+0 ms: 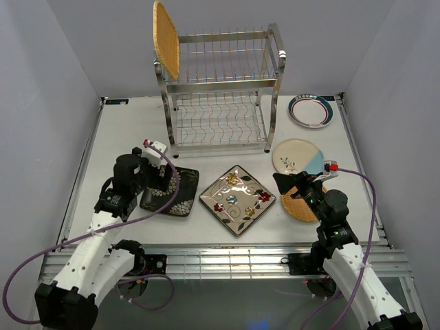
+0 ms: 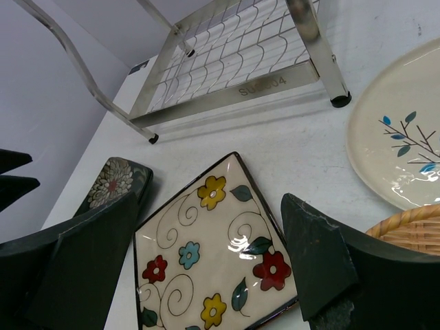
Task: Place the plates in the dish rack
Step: Pick up the plate at the center of the board.
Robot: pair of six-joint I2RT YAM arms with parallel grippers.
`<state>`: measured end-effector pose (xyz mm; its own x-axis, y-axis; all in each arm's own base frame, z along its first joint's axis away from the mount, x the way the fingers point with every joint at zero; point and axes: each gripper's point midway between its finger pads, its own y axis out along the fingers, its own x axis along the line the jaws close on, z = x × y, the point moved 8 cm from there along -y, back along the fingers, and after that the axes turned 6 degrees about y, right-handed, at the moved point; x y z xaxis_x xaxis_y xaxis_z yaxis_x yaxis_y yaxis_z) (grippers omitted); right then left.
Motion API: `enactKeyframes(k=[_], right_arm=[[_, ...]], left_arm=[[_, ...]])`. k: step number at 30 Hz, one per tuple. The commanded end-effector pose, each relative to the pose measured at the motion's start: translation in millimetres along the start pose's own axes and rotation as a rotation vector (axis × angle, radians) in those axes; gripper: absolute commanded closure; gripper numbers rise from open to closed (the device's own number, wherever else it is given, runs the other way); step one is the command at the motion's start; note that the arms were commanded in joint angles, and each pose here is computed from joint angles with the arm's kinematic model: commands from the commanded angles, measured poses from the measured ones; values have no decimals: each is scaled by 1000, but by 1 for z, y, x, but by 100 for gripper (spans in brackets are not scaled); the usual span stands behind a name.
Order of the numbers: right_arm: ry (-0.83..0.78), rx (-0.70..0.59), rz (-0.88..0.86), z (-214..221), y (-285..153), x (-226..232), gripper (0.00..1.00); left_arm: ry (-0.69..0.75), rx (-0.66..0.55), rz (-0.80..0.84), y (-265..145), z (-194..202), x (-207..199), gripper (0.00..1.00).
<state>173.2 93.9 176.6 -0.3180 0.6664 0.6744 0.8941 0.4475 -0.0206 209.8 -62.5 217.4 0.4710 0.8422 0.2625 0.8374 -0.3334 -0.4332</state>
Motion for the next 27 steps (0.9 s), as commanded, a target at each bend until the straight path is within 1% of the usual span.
enactKeyframes(k=[1,3,4,7,12,17,21,24,27], right_arm=[[-34,-8,-72,-4,1,8,10],[-34,-5,-78,-4,2,9,10],[-31,5,-77,-3,3,9,10],[-31,10,-79,-3,3,9,10],[-32,11,-86,-3,3,10,10],[-41,18,-102,-3,3,12,10],[-43,47,-114,-1,5,13,10],[-42,64,-133,0,6,14,10],[-42,72,-149,0,6,16,10]], left_arm=[[-67,9,68,10,14,16,2],[-103,13,78,15,19,30,2],[-148,31,90,18,29,44,2],[-190,43,130,24,37,56,2],[-185,73,178,34,52,57,2],[-228,106,207,42,66,59,2],[-260,166,161,51,79,64,2],[-270,179,137,55,83,67,4],[-286,206,121,60,88,69,8]])
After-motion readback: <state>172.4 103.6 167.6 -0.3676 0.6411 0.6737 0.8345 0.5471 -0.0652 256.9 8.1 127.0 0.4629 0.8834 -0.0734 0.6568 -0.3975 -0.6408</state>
